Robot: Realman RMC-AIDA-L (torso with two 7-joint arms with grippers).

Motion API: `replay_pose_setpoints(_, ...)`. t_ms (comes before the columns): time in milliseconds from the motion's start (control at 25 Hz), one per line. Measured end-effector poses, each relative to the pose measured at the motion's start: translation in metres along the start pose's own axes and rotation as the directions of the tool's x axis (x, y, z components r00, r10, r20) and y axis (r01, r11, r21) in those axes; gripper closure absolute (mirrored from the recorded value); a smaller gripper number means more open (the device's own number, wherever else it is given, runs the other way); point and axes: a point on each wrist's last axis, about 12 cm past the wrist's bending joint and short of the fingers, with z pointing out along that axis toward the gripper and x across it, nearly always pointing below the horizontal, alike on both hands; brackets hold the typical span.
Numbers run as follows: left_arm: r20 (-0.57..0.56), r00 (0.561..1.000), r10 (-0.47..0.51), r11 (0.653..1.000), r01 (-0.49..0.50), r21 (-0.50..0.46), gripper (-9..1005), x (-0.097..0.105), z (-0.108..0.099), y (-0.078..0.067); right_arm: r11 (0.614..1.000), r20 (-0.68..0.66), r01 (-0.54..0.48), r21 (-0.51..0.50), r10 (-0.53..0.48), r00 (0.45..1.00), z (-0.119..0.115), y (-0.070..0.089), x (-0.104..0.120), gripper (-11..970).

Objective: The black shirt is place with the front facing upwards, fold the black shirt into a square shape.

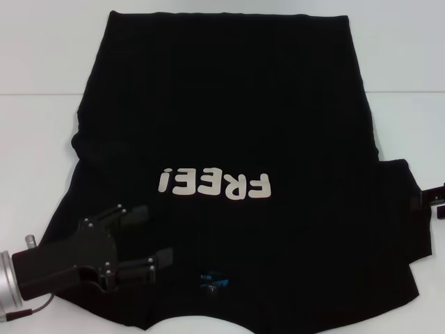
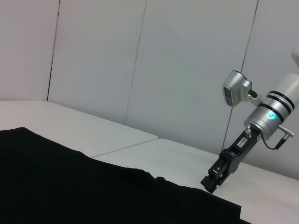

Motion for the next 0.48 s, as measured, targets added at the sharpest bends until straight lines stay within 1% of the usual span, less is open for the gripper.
replay_pose_setpoints(480,-0.001,1.0,-0.011,1.0,0.011,-0.001,51,-0.0001,-0.0004,0.0003,1.0,-0.014,0.029,-0.001,-0.029,0.999,0.0074,0.01,-0.0019,256)
